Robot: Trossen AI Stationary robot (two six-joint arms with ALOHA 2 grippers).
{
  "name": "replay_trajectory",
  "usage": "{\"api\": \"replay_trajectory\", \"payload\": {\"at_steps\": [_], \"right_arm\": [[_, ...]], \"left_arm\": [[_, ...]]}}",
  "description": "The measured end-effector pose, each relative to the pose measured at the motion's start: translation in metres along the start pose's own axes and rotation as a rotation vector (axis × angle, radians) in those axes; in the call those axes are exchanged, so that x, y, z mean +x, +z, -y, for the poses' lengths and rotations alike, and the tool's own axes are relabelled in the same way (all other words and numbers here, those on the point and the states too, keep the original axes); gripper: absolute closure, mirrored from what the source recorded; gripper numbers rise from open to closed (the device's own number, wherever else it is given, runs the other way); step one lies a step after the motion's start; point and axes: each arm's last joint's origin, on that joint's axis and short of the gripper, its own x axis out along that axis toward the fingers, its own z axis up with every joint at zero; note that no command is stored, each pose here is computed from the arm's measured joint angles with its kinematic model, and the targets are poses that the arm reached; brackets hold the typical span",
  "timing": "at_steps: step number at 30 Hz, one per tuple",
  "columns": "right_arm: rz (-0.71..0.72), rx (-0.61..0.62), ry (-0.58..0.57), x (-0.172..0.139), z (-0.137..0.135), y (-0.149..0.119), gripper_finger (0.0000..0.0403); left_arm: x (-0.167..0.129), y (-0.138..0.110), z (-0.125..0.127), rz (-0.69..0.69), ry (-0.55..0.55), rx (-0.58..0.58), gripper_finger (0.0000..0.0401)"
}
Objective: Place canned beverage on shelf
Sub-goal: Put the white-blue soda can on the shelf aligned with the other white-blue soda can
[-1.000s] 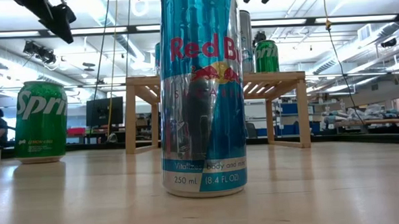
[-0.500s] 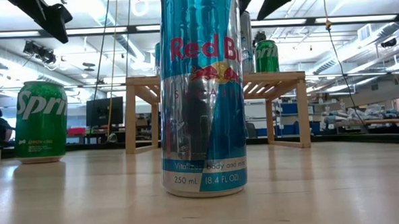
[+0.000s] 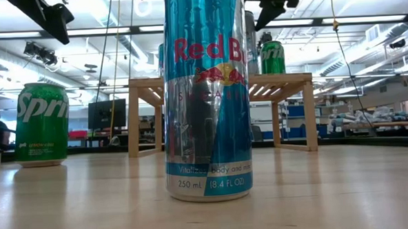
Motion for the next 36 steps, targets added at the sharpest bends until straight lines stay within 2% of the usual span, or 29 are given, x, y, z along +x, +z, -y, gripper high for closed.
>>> {"api": "replay_trajectory", "payload": {"at_steps": [11,18,30,36], "right_arm": [[-0.037,-0.011,0.006,0.016,0.002,0.008,0.0090],[-0.045,-0.044,0.022,0.015,0.002,0.008,0.0107],[-0.036,-0.087,0.069,0.005,0.007,0.014,0.0088],[-0.047,-0.073,0.070,0.009,0.007,0.015,0.0098]], "left_arm": [[0.000,0.000,0.000,0.000,0.000,-0.002,0.0087],[0.000,0.000,0.000,0.000,0.000,-0.002,0.0087],[0.000,0.000,0.000,0.002,0.000,0.018,0.0087],[0.000,0.000,0.000,0.001,0.000,0.017,0.0087]]}}
